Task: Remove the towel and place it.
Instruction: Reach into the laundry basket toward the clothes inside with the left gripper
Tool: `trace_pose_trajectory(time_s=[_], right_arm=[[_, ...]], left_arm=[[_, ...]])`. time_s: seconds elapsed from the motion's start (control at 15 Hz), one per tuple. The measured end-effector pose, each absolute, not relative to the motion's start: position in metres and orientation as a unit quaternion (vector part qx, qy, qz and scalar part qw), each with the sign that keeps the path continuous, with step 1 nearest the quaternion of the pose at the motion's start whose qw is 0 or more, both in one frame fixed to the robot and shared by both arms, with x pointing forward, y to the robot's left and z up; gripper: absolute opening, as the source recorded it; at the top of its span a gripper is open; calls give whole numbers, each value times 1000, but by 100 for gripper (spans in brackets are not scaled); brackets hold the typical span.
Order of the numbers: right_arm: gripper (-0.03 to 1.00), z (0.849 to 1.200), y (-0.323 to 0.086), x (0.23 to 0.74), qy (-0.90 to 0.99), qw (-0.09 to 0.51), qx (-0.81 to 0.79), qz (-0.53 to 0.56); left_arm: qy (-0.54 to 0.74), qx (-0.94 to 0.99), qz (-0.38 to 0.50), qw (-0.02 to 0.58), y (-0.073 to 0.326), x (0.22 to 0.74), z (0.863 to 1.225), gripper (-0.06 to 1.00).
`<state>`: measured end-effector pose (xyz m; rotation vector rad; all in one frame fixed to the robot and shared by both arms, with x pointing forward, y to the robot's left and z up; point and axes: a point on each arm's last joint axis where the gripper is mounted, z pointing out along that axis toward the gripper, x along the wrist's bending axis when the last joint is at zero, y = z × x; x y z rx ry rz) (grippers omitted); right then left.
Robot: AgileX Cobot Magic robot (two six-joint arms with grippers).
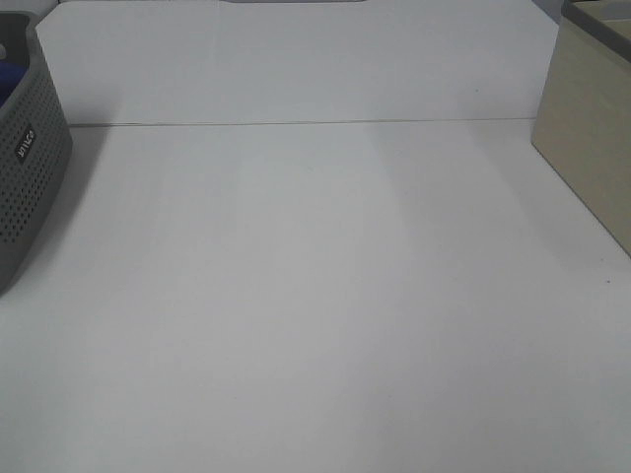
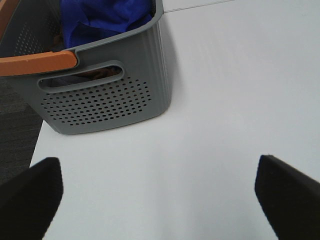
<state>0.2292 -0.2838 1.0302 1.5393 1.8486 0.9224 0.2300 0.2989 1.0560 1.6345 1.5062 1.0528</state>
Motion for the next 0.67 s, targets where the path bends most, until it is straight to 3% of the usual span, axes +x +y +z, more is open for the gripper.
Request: trace_pose_trajectory(time_s=[0.67], right_arm=[[86, 1030, -284, 229, 689, 279, 574, 344]], left_arm=[[577, 626, 403, 335, 299, 230, 1056, 99]])
